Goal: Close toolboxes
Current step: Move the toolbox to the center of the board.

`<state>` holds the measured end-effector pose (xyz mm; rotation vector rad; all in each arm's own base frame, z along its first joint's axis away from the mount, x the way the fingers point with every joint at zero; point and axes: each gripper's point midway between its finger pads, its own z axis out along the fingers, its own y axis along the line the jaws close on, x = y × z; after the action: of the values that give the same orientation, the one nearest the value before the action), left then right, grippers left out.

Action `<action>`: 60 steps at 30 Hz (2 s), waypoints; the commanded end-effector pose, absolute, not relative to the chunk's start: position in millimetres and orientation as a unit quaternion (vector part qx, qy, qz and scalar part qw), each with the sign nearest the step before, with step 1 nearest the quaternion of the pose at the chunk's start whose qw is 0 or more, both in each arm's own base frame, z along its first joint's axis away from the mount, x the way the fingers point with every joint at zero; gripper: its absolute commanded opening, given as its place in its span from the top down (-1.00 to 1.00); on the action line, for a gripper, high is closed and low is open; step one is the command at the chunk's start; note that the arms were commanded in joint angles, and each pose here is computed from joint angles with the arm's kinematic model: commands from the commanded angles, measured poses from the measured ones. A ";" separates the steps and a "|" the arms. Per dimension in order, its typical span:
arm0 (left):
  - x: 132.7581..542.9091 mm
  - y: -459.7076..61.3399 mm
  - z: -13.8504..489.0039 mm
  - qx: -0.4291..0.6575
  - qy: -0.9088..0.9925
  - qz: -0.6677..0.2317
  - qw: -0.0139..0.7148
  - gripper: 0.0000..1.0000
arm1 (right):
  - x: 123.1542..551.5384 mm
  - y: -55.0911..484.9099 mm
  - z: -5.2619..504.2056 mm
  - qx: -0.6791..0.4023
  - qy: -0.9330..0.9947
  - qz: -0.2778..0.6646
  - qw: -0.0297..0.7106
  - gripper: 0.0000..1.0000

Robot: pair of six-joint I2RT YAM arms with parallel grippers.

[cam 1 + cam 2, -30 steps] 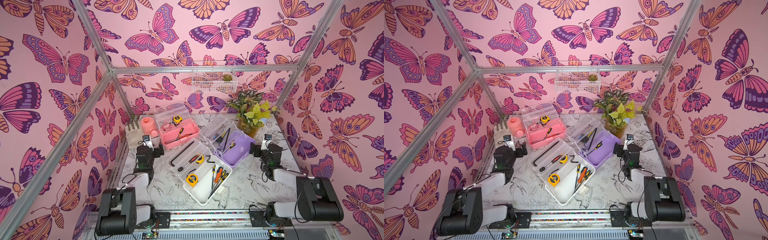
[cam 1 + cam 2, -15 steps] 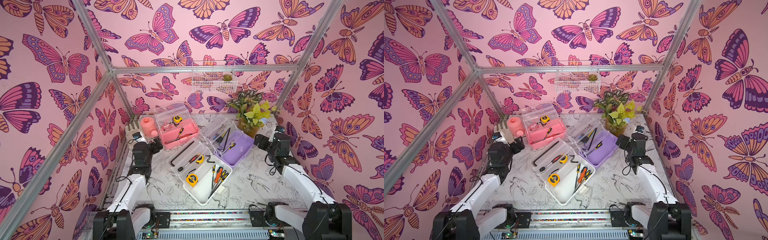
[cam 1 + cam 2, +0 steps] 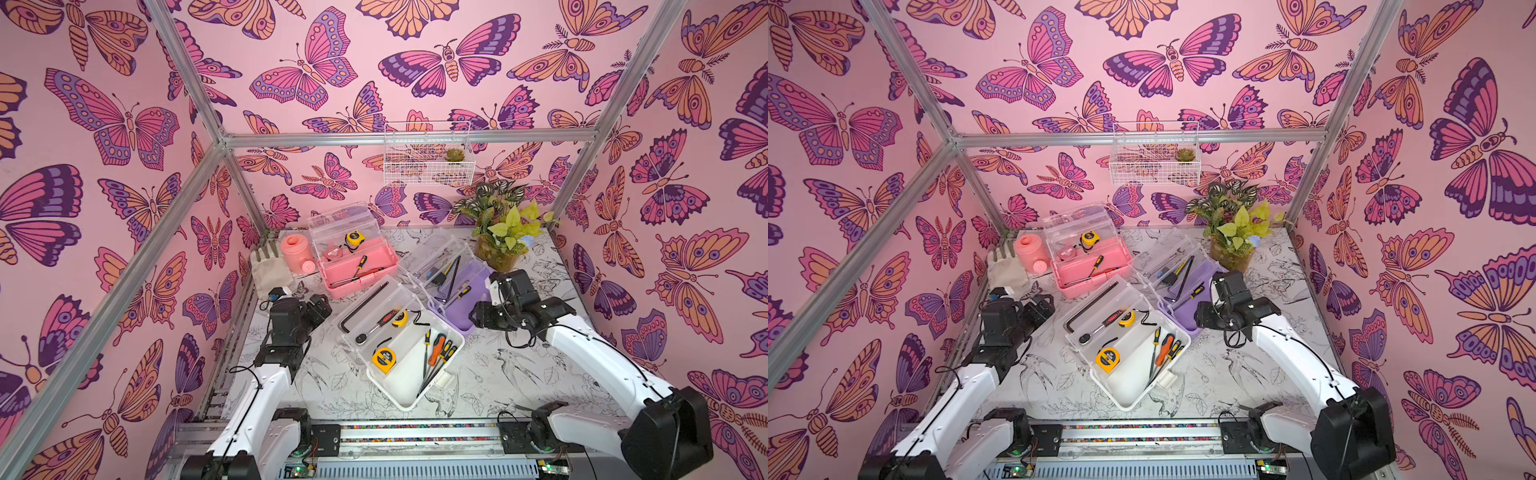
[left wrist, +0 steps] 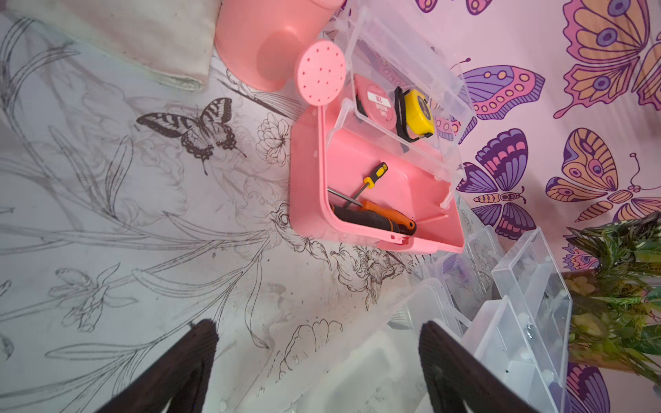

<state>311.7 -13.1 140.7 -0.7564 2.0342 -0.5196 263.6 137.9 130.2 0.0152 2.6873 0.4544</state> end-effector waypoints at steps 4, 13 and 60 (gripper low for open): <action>275.0 -5.9 107.0 -0.353 0.843 -0.174 0.367 -0.81 | 221.3 142.6 114.1 -0.014 0.983 0.124 0.133 -0.13; 259.5 -3.0 84.7 -0.378 0.850 -0.171 0.324 -0.58 | 238.6 179.2 101.8 -0.016 0.975 0.172 0.142 0.01; 268.9 -31.0 58.3 -0.344 0.840 -0.271 0.319 -0.03 | 261.0 207.3 73.1 -0.001 0.974 0.194 0.121 0.82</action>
<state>257.4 -23.0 46.5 -0.9848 2.2507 -0.6347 248.4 195.8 72.3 0.0382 2.8795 0.5403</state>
